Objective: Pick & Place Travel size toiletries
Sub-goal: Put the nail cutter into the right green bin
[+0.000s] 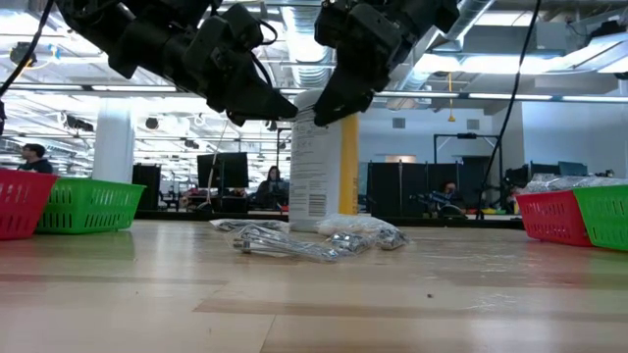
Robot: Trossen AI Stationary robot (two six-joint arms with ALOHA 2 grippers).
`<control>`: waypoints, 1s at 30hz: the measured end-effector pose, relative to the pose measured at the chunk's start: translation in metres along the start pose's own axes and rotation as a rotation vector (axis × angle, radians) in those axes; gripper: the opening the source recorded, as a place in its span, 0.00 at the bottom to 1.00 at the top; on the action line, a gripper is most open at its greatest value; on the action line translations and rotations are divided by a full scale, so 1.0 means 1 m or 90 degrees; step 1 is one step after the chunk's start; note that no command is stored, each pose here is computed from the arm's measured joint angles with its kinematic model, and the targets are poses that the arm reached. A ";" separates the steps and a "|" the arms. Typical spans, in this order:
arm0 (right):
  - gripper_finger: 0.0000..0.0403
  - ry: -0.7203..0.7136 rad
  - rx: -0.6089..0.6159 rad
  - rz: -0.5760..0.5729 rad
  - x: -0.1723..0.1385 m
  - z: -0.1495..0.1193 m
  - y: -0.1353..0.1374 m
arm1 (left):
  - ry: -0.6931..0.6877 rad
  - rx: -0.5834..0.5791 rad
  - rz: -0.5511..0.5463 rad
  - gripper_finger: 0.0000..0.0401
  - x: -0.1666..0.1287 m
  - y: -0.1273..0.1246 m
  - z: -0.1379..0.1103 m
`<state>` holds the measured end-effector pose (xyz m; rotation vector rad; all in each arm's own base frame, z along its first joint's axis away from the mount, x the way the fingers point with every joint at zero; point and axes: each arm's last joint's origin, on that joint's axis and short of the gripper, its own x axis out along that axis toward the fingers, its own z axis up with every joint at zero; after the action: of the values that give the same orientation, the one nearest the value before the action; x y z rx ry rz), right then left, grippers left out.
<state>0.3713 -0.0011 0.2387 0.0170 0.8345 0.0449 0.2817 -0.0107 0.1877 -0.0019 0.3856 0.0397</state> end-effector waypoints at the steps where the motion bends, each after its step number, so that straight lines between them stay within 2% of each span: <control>1: 0.40 0.000 0.000 0.000 0.000 0.000 0.000 | 0.000 0.000 0.000 0.07 0.000 0.000 0.000; 7: 0.12 0.005 -0.007 0.006 0.000 -0.001 0.005 | 0.000 0.000 0.002 0.07 0.000 0.000 0.000; 16: 0.12 0.006 -0.023 0.011 0.001 -0.001 0.014 | -0.002 -0.001 -0.001 0.12 0.000 0.000 0.000; 25: 0.12 0.009 -0.004 -0.004 -0.003 -0.001 0.015 | -0.009 0.000 -0.002 0.15 0.000 -0.001 0.001; 30: 0.12 0.044 -0.001 -0.009 -0.004 -0.005 0.018 | -0.010 0.002 -0.009 0.19 -0.001 -0.004 0.002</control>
<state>0.3646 0.0170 0.2387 0.0084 0.9045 0.0326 0.2816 -0.0147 0.1896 -0.0011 0.3707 0.0251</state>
